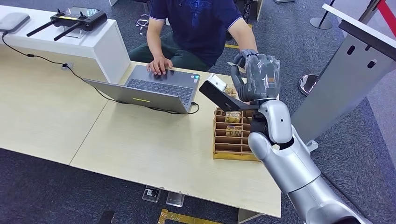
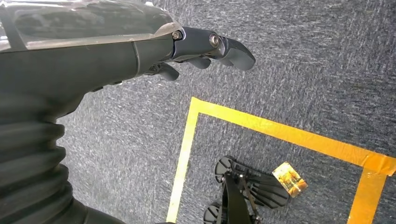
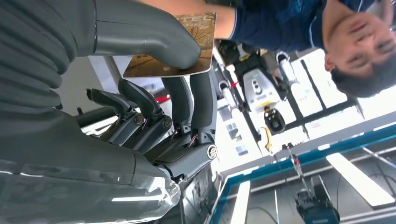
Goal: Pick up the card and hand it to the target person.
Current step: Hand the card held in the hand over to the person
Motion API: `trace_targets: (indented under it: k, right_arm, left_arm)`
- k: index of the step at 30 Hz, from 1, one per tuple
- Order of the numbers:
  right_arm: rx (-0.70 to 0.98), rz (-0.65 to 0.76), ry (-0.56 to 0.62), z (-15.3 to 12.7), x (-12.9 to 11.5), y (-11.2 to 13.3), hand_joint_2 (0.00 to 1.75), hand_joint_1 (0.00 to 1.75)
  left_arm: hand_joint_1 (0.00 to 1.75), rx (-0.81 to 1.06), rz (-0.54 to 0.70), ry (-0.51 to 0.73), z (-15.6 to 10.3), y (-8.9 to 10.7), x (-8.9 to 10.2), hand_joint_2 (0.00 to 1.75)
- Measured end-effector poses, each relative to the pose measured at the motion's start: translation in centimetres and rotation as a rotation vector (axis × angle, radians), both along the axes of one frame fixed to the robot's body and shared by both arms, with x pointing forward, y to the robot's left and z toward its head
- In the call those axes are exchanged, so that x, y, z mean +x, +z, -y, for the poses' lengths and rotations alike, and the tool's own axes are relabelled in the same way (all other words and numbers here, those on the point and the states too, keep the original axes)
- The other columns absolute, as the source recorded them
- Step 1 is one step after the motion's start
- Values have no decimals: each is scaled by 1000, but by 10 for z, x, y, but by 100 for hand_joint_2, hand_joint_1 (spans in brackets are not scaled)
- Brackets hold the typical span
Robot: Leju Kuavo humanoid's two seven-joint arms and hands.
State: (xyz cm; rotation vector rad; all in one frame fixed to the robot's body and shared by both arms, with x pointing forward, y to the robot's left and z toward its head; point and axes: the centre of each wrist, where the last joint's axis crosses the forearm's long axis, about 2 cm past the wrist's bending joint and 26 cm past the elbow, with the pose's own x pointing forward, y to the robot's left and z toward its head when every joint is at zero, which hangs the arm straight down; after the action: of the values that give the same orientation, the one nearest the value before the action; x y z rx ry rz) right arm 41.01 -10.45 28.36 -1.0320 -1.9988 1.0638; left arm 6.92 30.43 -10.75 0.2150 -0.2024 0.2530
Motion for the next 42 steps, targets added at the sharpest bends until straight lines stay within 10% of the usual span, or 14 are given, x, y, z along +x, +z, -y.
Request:
trace_targets:
  k: [21,25,27,31,42]
  right_arm:
    - [-155,-90,-155,4,32,-30,175,173]
    - [-163,-92,-164,5,34,-30,175,0]
    - [-165,-92,-165,5,35,-29,175,0]
    - [-169,-91,-167,5,35,-30,175,0]
    - [-89,-93,-125,6,35,-29,175,0]
  left_arm:
    - [0,-2,-6,-38,1,0,0,175]
    - [0,-1,-2,-45,1,0,0,175]
    - [0,1,0,-54,1,0,0,175]
    - [0,12,6,-65,0,0,-1,0]
    - [0,20,3,-48,-3,0,-1,0]
